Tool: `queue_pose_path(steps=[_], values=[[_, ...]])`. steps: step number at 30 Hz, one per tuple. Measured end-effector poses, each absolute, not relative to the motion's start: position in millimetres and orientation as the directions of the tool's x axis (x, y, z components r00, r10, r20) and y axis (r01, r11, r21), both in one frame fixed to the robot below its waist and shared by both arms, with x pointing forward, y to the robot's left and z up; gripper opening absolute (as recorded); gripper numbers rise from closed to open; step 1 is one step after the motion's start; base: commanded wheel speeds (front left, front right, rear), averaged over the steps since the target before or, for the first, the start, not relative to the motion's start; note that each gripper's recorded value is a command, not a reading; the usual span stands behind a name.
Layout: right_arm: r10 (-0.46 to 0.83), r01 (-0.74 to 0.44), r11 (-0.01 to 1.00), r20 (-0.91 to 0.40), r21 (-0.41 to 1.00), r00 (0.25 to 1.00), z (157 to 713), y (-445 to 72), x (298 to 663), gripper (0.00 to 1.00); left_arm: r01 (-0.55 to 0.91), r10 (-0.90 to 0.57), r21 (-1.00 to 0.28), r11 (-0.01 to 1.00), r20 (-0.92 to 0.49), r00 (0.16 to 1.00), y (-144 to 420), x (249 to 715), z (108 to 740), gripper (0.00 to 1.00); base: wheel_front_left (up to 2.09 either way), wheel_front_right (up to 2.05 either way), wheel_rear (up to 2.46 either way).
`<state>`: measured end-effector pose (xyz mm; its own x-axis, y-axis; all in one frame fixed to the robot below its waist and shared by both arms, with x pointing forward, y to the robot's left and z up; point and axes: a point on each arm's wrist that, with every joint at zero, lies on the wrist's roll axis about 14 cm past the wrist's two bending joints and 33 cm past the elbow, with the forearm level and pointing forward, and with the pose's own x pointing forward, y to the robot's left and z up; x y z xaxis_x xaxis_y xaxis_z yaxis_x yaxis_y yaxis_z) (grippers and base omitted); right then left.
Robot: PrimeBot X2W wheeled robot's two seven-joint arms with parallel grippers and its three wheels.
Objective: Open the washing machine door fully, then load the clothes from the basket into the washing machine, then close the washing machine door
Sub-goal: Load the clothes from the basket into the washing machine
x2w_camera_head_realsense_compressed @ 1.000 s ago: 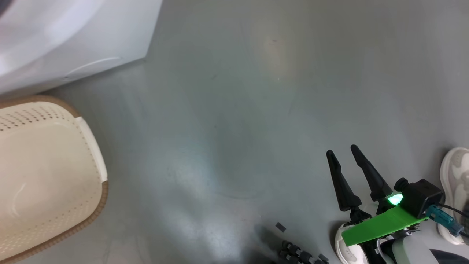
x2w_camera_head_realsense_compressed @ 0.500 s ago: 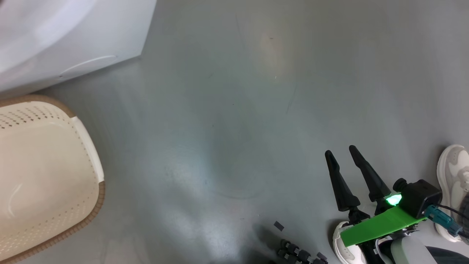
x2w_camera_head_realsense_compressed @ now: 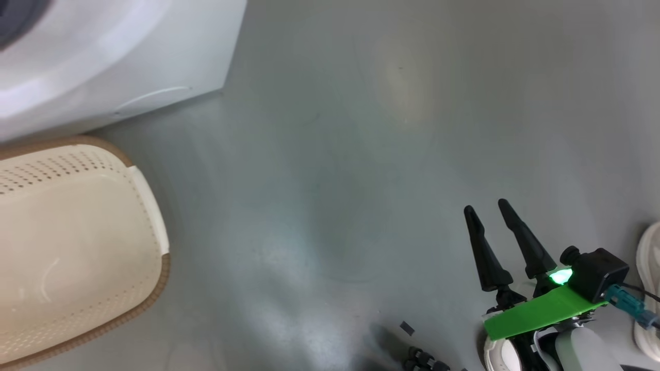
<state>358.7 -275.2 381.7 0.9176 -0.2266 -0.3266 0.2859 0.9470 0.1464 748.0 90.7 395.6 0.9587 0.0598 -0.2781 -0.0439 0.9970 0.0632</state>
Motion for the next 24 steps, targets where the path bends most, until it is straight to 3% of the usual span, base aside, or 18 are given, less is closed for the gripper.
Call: queue_pose_path(steps=[16, 24], values=[[-0.177, 0.211, 0.962, -0.192, 0.174, 0.965, 423.2, -265.4, 366.8, 1.0, -0.003, -0.001, -0.013, 1.0, -0.253, 0.968, 70.9, 666.1, 417.3, 1.0, 0.0, 0.0, 0.0], [-0.138, 0.164, 0.968, -0.141, 0.189, 0.98, 438.9, -252.6, 363.9, 1.0, 0.014, -0.018, -0.028, 1.0, -0.143, 0.99, 84.8, 639.4, 464.7, 1.0, 0.0, 0.0, 0.0]])
